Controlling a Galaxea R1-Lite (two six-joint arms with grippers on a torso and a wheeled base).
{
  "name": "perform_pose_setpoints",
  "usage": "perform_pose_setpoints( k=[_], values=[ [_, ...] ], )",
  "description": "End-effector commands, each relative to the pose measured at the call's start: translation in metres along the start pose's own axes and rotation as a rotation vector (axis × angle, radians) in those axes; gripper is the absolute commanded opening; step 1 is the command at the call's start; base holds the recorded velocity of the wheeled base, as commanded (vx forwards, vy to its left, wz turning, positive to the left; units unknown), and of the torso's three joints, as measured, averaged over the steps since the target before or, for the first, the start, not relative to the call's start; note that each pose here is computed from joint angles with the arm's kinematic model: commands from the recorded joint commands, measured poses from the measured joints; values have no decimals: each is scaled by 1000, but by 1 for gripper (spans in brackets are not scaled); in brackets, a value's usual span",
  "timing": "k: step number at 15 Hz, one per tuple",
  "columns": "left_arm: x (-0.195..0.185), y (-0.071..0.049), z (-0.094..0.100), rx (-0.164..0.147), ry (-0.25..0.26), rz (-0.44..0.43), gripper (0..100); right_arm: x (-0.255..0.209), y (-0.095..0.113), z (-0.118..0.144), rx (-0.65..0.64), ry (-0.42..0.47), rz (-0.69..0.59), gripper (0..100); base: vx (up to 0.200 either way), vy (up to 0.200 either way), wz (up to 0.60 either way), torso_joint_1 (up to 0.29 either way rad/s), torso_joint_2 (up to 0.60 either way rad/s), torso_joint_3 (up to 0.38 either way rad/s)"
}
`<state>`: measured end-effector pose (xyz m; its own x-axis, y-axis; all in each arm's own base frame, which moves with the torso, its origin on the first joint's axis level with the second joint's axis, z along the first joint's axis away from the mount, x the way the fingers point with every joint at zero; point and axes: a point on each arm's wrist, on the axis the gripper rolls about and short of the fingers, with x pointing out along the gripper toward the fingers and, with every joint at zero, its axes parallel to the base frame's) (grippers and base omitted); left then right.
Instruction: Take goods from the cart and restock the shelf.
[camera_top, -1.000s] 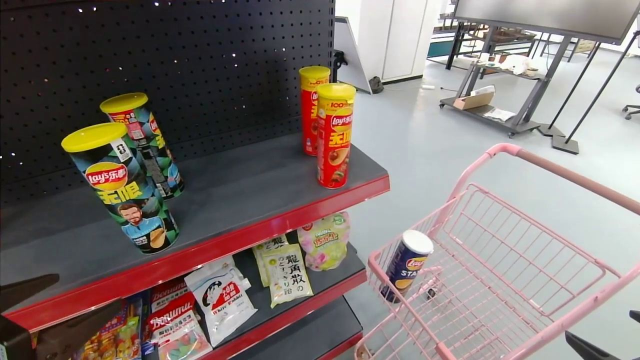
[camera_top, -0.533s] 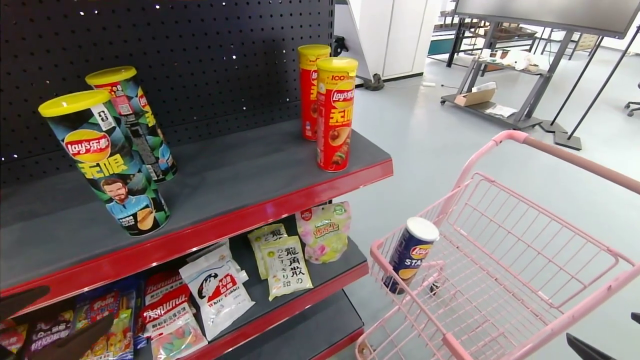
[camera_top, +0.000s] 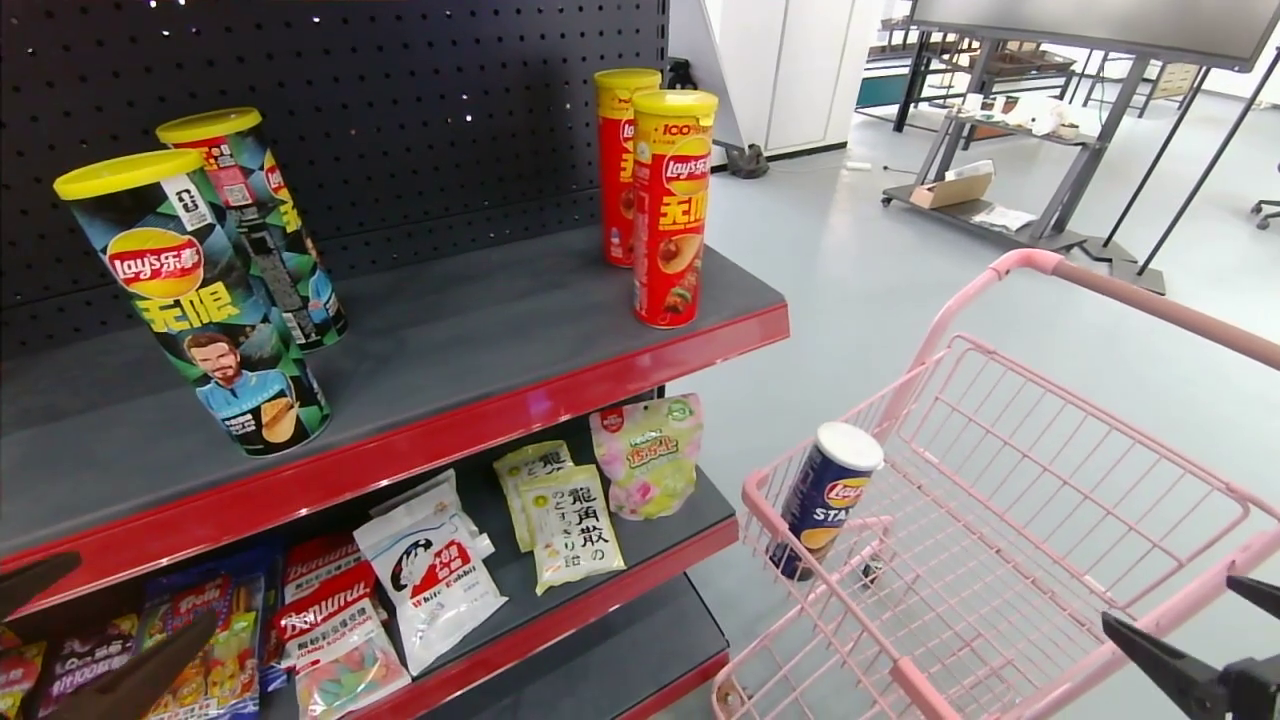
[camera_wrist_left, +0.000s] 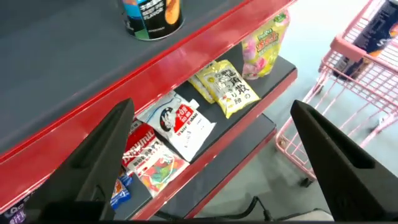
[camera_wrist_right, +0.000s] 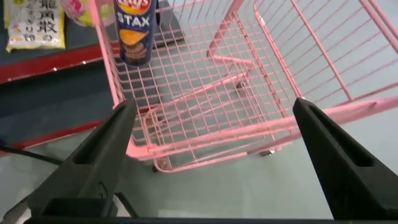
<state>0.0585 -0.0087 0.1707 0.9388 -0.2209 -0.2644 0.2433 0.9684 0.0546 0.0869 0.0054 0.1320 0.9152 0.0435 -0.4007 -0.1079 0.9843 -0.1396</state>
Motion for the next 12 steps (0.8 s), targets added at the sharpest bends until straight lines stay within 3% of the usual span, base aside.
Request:
perform_pose_setpoints(
  k=[1,2,3,5,7,12],
  values=[
    [1,0,-3,-2,9,0,100,30,0,4,15,80,8,100,0,0,0,0,0,0],
    [1,0,-3,1,8,-1,100,51,0,2,-32,152,14,100,0,0,0,0,0,0],
    [1,0,-3,4,6,0,100,63,1,5,-37,162,26,100,0,0,0,0,0,0],
    [1,0,-2,7,6,11,100,82,10,12,-26,154,96,100,0,0,0,0,0,0],
    [4,2,-2,6,28,64,100,117,32,18,74,107,178,100,0,0,0,0,0,0],
    [5,3,2,-1,27,72,100,161,53,2,69,78,198,100,0,0,0,0,0,0]
  ],
)
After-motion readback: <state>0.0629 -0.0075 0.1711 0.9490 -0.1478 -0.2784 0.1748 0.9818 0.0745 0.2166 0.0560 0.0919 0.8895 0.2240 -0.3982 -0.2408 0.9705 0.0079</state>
